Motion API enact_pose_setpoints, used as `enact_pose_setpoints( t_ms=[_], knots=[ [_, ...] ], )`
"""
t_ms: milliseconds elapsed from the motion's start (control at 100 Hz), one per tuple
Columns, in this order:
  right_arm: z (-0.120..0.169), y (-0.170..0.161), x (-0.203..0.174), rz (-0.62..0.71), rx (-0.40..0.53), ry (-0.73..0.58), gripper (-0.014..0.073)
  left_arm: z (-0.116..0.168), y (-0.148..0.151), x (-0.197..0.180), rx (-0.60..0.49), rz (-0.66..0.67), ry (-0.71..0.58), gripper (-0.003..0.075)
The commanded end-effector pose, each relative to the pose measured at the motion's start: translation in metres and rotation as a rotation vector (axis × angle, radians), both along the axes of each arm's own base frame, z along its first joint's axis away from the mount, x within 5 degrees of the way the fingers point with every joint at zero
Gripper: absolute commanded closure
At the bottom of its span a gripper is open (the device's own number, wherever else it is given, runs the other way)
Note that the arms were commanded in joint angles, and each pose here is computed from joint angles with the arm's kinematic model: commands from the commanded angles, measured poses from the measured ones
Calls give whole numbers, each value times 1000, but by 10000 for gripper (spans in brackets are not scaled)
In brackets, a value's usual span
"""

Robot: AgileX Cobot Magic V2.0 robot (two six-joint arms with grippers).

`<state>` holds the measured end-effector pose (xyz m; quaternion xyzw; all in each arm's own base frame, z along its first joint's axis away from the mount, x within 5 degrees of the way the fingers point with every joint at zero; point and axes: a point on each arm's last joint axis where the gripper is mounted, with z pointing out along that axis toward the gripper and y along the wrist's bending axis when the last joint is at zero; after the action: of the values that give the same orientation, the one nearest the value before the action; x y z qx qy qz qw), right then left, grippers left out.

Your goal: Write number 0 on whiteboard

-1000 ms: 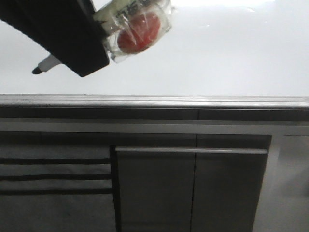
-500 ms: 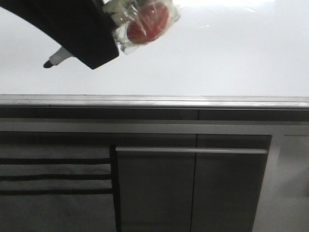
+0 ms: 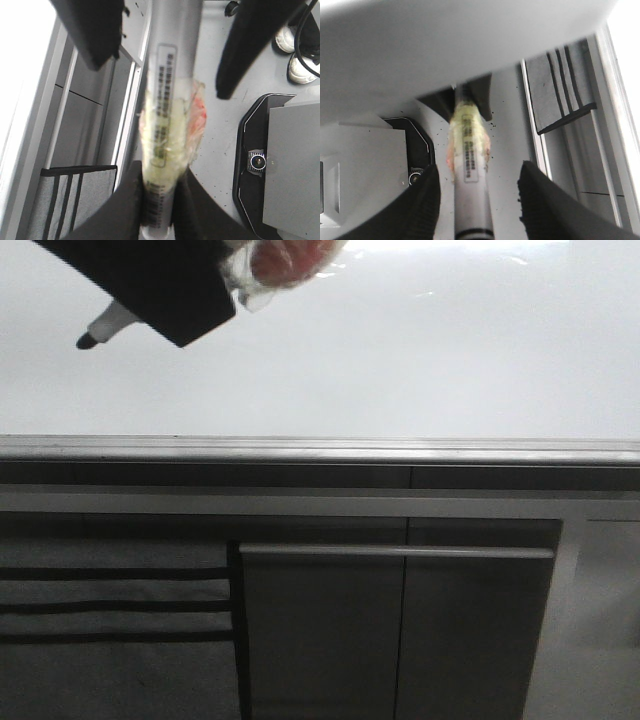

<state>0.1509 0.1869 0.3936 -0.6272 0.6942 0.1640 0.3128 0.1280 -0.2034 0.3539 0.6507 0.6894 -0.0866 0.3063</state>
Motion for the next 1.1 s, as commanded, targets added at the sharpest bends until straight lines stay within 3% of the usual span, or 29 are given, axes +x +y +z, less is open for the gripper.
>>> enact_pose_setpoints(
  t_ms=[0, 780, 1090],
  knots=[
    [16, 1, -1, -7, 90, -54, 275, 19, 0, -3, -105, -3, -53, 741],
    [8, 8, 4, 22, 67, -37, 279, 26, 0, -2, -125, -3, -66, 740],
    [8, 8, 4, 22, 67, -37, 543, 26, 0, -2, -125, -3, -66, 740]
  ],
)
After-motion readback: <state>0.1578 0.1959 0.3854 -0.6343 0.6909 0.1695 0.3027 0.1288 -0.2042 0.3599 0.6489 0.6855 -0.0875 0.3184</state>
